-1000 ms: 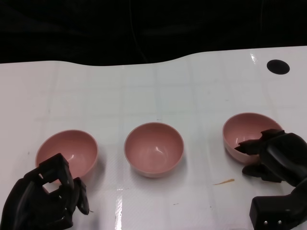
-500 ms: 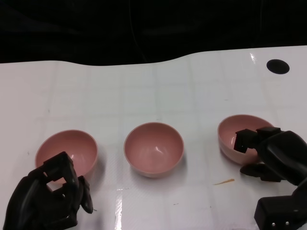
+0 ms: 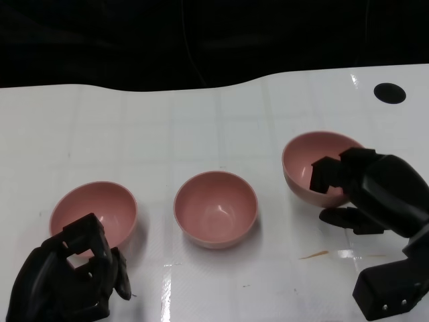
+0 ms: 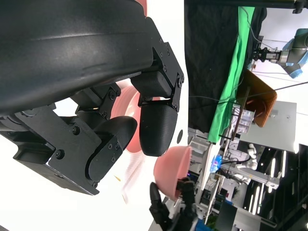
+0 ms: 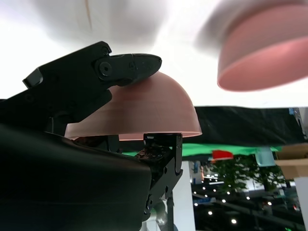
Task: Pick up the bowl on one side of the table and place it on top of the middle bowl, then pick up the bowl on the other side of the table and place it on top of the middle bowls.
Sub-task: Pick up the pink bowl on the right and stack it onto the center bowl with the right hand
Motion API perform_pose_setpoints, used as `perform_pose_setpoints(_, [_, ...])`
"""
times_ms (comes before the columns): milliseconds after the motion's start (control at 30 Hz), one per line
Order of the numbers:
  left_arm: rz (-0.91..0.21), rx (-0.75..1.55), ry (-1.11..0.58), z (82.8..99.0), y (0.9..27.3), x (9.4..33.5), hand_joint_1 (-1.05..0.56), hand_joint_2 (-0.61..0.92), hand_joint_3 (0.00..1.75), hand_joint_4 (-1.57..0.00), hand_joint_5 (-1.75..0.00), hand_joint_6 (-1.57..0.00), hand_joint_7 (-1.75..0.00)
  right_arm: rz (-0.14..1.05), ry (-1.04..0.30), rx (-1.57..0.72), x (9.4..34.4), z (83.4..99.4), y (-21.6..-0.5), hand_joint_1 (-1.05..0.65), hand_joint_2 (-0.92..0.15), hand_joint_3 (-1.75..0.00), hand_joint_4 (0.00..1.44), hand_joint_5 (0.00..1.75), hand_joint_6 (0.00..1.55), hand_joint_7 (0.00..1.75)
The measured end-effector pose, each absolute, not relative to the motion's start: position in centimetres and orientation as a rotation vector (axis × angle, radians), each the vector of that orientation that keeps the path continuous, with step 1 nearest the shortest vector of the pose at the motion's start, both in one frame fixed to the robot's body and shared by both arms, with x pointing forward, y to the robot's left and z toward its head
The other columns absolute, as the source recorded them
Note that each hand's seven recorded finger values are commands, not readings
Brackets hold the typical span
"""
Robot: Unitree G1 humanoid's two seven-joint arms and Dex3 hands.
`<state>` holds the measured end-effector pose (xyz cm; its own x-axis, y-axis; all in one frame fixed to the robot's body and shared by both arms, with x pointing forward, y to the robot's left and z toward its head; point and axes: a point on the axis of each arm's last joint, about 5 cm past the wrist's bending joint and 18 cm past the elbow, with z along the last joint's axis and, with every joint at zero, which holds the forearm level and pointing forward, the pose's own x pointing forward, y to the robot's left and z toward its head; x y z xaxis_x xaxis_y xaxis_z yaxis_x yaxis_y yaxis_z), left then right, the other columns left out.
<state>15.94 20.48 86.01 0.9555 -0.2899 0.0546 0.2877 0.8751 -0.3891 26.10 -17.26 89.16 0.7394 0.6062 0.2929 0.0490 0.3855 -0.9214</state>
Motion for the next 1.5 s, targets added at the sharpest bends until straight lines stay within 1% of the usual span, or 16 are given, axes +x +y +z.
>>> perform_pose_setpoints(100, [-0.301, -0.403, 0.006, 86.0, 20.5, 15.9, -0.02, 0.45, 1.44, -0.88, -1.75, -0.76, -1.75, 0.394, -0.717, -1.127, 26.2, 90.1, -17.0, -0.14, -0.68, -0.77, 0.83, 1.75, 0.56, 1.75])
perform_pose_setpoints(167, [-0.300, -0.400, 0.001, 86.0, 20.5, 15.9, -0.02, 0.46, 1.44, -0.88, -1.75, -0.76, -1.75, 0.420, -0.747, -1.114, 26.2, 90.7, -16.6, -0.16, -0.64, -0.83, 0.83, 1.75, 0.56, 1.74])
perform_pose_setpoints(233, [-0.299, -0.397, -0.004, 86.0, 20.5, 16.0, -0.02, 0.46, 1.44, -0.88, -1.75, -0.76, -1.75, 0.451, -0.776, -1.103, 26.2, 91.4, -16.2, -0.16, -0.63, -0.84, 0.84, 1.75, 0.56, 1.74])
perform_pose_setpoints(300, [-0.299, -0.397, -0.004, 85.9, 20.4, 16.0, -0.03, 0.46, 1.43, -0.88, -1.75, -0.76, -1.75, 0.472, -0.805, -1.091, 26.2, 92.0, -15.9, -0.16, -0.64, -0.82, 0.84, 1.75, 0.54, 1.75])
perform_pose_setpoints(400, [-0.298, -0.399, -0.001, 85.9, 20.4, 15.9, -0.03, 0.46, 1.43, -0.88, -1.75, -0.76, -1.75, 0.492, -0.862, -1.075, 26.2, 92.9, -15.1, -0.19, -0.66, -0.80, 0.87, 1.75, 0.56, 1.75])
perform_pose_setpoints(533, [-0.299, -0.400, 0.001, 85.8, 20.4, 15.9, -0.03, 0.46, 1.43, -0.88, -1.75, -0.76, -1.75, 0.519, -0.932, -1.051, 26.1, 93.9, -13.7, -0.21, -0.63, -0.77, 0.89, 1.75, 0.56, 1.75])
perform_pose_setpoints(633, [-0.293, -0.404, -0.001, 85.7, 20.3, 15.9, -0.02, 0.46, 1.43, -0.89, -1.75, -0.76, -1.75, 0.533, -0.979, -1.033, 26.1, 94.6, -12.7, -0.22, -0.59, -0.89, 0.92, 1.75, 0.59, 1.75])
perform_pose_setpoints(733, [-0.291, -0.411, -0.004, 85.6, 20.2, 15.9, -0.03, 0.46, 1.42, -0.90, -1.75, -0.78, -1.75, 0.555, -1.006, -1.009, 25.9, 94.8, -11.7, -0.23, -0.53, -0.98, 0.93, 1.75, 0.60, 1.75])
perform_pose_setpoints(767, [-0.292, -0.411, -0.004, 85.6, 20.2, 15.9, -0.03, 0.46, 1.43, -0.90, -1.75, -0.78, -1.75, 0.568, -1.010, -1.005, 25.8, 94.8, -11.4, -0.22, -0.51, -1.00, 0.93, 1.75, 0.60, 1.75])
perform_pose_setpoints(833, [-0.292, -0.411, -0.004, 85.6, 20.2, 15.9, -0.03, 0.46, 1.43, -0.90, -1.75, -0.77, -1.75, 0.586, -1.009, -1.003, 25.7, 94.8, -11.2, -0.21, -0.49, -1.01, 0.93, 1.75, 0.60, 1.75])
perform_pose_setpoints(867, [-0.292, -0.411, -0.004, 85.6, 20.2, 15.9, -0.02, 0.46, 1.43, -0.90, -1.75, -0.78, -1.75, 0.591, -1.009, -1.005, 25.7, 94.8, -11.1, -0.21, -0.46, -0.98, 0.94, 1.75, 0.61, 1.75])
perform_pose_setpoints(1000, [-0.293, -0.412, -0.005, 85.6, 20.2, 15.9, 0.00, 0.45, 1.45, -0.91, -1.75, -0.78, -1.75, 0.628, -1.028, -0.997, 25.5, 94.6, -10.3, -0.19, -0.47, -1.00, 0.94, 1.75, 0.63, 1.75])
perform_pose_setpoints(1067, [-0.293, -0.412, -0.004, 85.5, 20.2, 15.9, -0.02, 0.46, 1.43, -0.90, -1.75, -0.77, -1.75, 0.642, -1.039, -0.982, 25.4, 94.6, -9.9, -0.20, -0.42, -1.11, 0.95, 1.75, 0.64, 1.75])
perform_pose_setpoints(1167, [-0.293, -0.412, -0.002, 85.5, 20.2, 15.9, -0.02, 0.46, 1.42, -0.89, -1.75, -0.77, -1.75, 0.654, -1.043, -0.968, 25.2, 94.5, -9.4, -0.21, -0.40, -1.13, 0.97, 1.75, 0.65, 1.75])
perform_pose_setpoints(1333, [-0.291, -0.410, -0.002, 85.5, 20.3, 15.9, -0.02, 0.46, 1.43, -0.89, -1.75, -0.76, -1.75, 0.678, -1.042, -0.963, 25.1, 94.4, -9.0, -0.20, -0.41, -1.11, 0.97, 1.75, 0.65, 1.75])
perform_pose_setpoints(1500, [-0.291, -0.413, 0.000, 85.5, 20.3, 15.9, -0.01, 0.47, 1.42, -0.90, -1.75, -0.77, -1.75, 0.712, -1.031, -0.973, 24.9, 94.2, -8.8, -0.18, -0.46, -1.02, 0.94, 1.75, 0.62, 1.75])
